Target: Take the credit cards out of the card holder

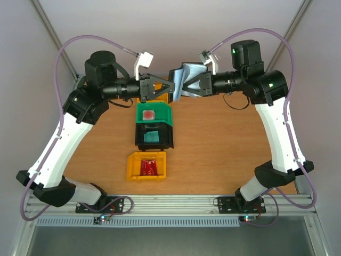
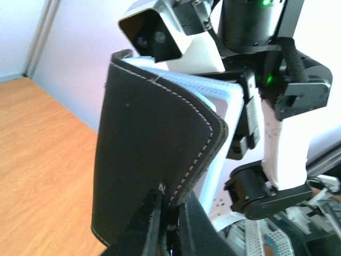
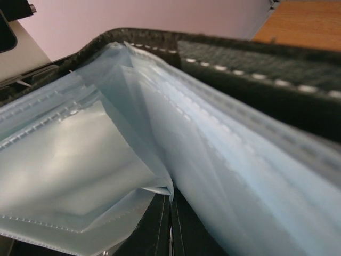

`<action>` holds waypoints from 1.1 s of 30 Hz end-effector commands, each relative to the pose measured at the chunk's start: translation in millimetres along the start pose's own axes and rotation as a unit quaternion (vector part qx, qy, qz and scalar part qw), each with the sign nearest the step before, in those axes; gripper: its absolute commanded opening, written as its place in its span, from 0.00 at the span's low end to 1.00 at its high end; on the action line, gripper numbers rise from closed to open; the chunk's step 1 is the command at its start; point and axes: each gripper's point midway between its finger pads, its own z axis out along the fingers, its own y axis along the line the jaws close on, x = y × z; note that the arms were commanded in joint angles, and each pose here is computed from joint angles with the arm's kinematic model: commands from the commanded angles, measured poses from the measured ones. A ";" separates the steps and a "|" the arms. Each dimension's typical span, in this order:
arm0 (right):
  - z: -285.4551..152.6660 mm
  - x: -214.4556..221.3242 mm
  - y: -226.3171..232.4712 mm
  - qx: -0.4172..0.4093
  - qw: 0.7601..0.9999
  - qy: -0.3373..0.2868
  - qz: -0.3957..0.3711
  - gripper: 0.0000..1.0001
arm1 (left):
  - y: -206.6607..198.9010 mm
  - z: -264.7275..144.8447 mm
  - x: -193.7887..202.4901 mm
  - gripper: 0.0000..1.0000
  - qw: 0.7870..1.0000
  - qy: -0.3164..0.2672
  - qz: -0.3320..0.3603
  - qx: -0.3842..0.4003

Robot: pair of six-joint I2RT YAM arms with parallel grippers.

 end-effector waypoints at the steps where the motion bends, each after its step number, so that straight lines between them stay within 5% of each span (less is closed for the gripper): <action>1: -12.6 -10.9 38.5 -0.060 0.997 -0.018 -0.042 0.01 | 37.2 3.9 20.0 0.00 0.997 0.028 -0.006 -0.068; 6: -13.6 -9.2 33.9 -0.044 0.998 -0.019 -0.036 0.05 | 36.4 2.7 15.2 0.00 0.997 0.018 -0.005 -0.072; 11: -25.0 -4.1 18.3 0.023 0.999 -0.033 -0.034 0.42 | 35.6 0.0 4.8 0.00 0.996 0.000 -0.013 -0.084; 23: -12.5 -11.6 -0.3 0.051 0.998 -0.041 -0.002 0.77 | 30.8 1.2 -5.4 0.00 0.997 -0.016 -0.009 -0.075; 29: 9.3 -15.6 -10.4 0.095 0.995 -0.041 0.001 0.83 | 34.5 2.1 -7.4 0.00 0.996 -0.020 -0.004 -0.083; 33: 5.0 -5.0 -32.7 0.153 0.987 -0.031 0.031 0.72 | 31.9 2.3 -7.6 0.00 0.997 -0.019 -0.005 -0.076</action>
